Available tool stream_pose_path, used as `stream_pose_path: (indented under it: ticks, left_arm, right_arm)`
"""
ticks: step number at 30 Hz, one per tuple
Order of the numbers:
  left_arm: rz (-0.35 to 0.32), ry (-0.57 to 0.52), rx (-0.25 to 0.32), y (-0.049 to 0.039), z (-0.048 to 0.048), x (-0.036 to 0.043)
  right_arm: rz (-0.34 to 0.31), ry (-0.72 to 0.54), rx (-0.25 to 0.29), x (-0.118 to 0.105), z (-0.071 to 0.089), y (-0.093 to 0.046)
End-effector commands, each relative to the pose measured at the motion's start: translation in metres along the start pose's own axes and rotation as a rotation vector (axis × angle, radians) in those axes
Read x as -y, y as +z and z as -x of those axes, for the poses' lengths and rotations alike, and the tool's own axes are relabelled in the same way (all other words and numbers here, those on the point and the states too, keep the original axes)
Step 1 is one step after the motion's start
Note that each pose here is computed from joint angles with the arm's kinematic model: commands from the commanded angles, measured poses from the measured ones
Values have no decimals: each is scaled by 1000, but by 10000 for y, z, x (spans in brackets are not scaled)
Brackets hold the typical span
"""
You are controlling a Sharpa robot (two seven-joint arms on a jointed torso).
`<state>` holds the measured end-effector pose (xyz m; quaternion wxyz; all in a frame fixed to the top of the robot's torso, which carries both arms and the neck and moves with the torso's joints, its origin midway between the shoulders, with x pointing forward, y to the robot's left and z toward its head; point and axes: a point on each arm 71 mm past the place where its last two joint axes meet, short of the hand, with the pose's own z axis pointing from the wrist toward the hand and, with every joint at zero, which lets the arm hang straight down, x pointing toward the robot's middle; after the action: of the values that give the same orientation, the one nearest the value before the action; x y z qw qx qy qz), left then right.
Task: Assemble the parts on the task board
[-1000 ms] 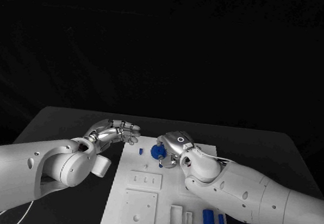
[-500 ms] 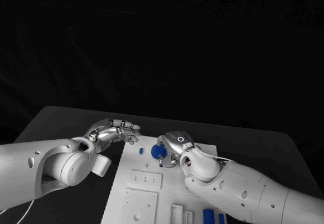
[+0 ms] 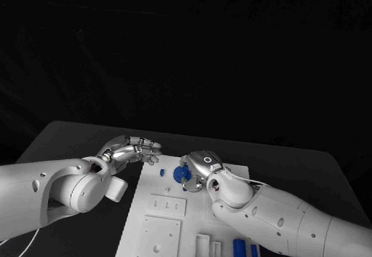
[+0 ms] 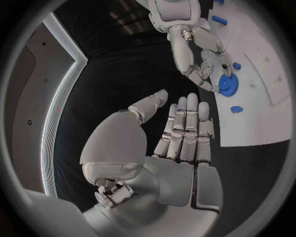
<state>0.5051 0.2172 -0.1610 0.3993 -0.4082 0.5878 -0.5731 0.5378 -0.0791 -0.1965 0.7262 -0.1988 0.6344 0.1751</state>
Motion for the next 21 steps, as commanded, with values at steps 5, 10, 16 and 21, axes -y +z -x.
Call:
stream_pose_path:
  ticks: [5,10,16,21]
  left_arm:
    - [0,0,4,6,-4,9]
    - [-2,0,4,5,-5,11]
    - [-4,2,10,3,14,12]
    - [-3,2,10,1,13,12]
  right_arm:
    - [4,33,21,3,15,-19]
    - [9,51,35,2,31,-41]
    - [12,73,30,17,40,-75]
    - [4,74,-24,43,-5,-69]
